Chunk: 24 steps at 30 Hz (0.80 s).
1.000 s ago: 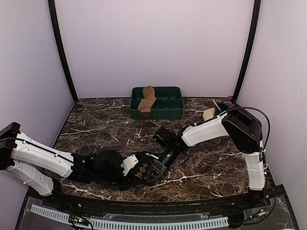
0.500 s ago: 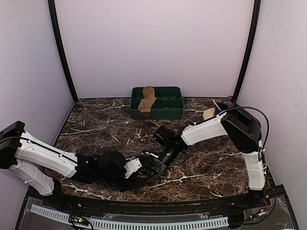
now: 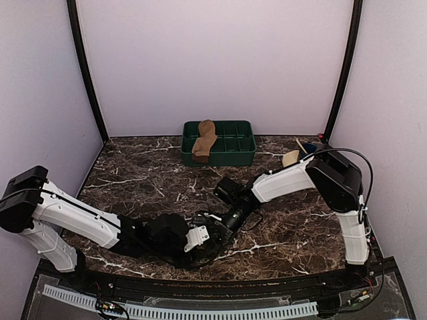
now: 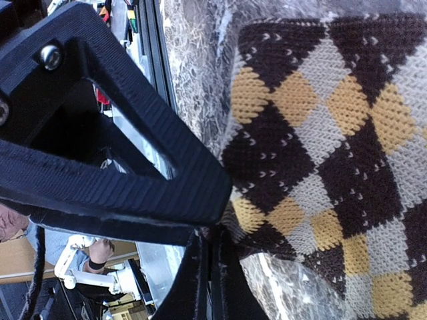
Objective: Roll the socks
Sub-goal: Place the sock at the center of the board.
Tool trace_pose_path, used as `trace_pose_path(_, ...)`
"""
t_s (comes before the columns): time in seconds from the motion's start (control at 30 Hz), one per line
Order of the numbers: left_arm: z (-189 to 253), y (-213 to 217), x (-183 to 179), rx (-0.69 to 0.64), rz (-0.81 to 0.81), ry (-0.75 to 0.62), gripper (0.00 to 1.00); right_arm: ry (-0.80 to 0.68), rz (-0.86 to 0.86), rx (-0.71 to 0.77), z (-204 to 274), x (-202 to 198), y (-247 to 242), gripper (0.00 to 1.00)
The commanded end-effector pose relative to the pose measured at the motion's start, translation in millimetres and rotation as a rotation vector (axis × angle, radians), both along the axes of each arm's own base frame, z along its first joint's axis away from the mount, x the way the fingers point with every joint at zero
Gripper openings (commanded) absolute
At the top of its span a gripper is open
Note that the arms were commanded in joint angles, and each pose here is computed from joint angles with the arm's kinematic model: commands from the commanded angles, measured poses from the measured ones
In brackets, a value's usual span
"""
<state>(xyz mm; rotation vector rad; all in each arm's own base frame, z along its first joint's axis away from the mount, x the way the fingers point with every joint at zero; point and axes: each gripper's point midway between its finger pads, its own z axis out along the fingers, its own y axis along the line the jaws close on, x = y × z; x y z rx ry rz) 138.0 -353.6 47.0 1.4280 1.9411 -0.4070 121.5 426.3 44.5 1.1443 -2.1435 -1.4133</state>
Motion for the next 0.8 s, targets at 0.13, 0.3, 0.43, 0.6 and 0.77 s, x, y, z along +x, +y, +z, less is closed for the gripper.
trace_pose_path(0.13, -4, 2, 3, 0.046, -0.015, -0.04, 0.35, 0.003, 0.005, 0.035, 5, 4, 2, 0.0)
trace_pose_path(0.3, -8, 4, 5, 0.068, -0.007, -0.051, 0.32, 0.007, 0.005, 0.035, 6, 4, 2, 0.0)
trace_pose_path(0.43, -10, 5, 7, 0.08, -0.006, -0.059, 0.25, 0.009, 0.004, 0.033, 7, 4, 2, 0.0)
trace_pose_path(0.6, -14, 6, 7, 0.092, -0.006, -0.059, 0.15, 0.008, 0.005, 0.032, 7, 4, 2, 0.0)
trace_pose_path(0.77, -12, 4, 7, 0.09, -0.011, -0.064, 0.08, 0.008, 0.003, 0.025, 5, 5, 1, 0.0)
